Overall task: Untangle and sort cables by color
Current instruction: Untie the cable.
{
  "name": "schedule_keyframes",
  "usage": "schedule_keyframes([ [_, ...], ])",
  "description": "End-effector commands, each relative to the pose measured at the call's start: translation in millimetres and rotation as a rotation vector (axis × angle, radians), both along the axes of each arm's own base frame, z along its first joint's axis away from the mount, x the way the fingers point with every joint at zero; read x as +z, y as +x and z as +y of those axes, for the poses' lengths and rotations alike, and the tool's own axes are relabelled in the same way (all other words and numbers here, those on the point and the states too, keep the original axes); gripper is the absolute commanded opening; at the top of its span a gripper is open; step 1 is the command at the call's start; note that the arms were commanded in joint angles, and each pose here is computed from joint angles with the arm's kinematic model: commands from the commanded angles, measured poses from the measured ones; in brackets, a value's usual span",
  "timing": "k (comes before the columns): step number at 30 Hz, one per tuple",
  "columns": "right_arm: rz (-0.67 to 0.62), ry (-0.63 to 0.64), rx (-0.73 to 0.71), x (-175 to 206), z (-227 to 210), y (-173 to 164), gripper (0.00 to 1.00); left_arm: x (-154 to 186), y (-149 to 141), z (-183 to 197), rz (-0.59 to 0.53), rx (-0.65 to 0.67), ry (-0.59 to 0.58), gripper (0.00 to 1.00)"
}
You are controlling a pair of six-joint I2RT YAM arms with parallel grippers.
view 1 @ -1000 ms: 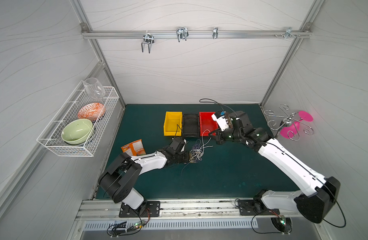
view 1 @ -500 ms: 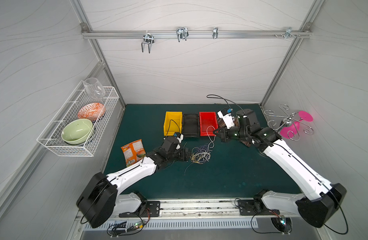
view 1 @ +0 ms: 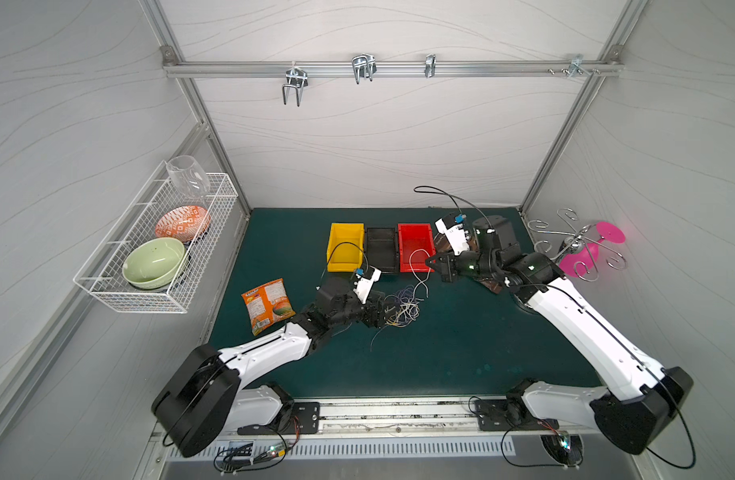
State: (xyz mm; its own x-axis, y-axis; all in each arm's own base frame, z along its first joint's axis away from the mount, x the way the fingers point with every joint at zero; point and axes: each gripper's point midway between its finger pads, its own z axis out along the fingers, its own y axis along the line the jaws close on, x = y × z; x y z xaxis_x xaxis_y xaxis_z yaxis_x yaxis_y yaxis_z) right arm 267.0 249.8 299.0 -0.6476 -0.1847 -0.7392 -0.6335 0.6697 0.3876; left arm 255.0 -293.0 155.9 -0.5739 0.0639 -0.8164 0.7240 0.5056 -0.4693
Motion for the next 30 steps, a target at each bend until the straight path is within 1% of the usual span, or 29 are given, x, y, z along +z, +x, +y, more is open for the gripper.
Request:
schedule_keyframes([
  [1,-0.005,0.026,-0.013,8.5,1.9,4.1,0.00,51.3,8.2,-33.5,-0.186,-0.095,-0.133,0.72],
  [2,-0.004,0.030,-0.012,8.6,2.5,4.0,0.00,49.1,11.5,-37.5,-0.191,-0.095,-0.127,0.71],
  [5,0.007,0.048,-0.016,7.7,4.0,3.8,0.00,34.3,20.2,-50.1,-0.166,-0.107,-0.087,0.63],
  [10,0.017,0.079,-0.008,10.5,8.0,2.6,0.00,12.7,23.0,-70.9,-0.147,-0.145,-0.052,0.58],
  [13,0.026,0.085,-0.008,9.3,9.2,2.4,0.00,3.9,27.2,-82.0,-0.131,-0.160,-0.029,0.46],
  [17,0.018,0.096,-0.014,15.1,7.5,1.4,0.00,-10.4,29.6,-87.1,-0.102,-0.169,-0.009,0.27],
  [19,0.007,0.105,-0.018,22.1,6.2,1.3,0.00,-20.5,28.6,-86.0,-0.089,-0.171,0.014,0.21],
  [27,-0.062,0.157,-0.054,70.2,-9.9,5.5,0.00,-53.0,22.2,-72.4,-0.050,-0.143,0.080,0.19],
  [30,-0.100,0.171,-0.060,89.2,-16.4,6.5,0.00,-59.0,21.6,-68.6,-0.045,-0.129,0.092,0.18],
])
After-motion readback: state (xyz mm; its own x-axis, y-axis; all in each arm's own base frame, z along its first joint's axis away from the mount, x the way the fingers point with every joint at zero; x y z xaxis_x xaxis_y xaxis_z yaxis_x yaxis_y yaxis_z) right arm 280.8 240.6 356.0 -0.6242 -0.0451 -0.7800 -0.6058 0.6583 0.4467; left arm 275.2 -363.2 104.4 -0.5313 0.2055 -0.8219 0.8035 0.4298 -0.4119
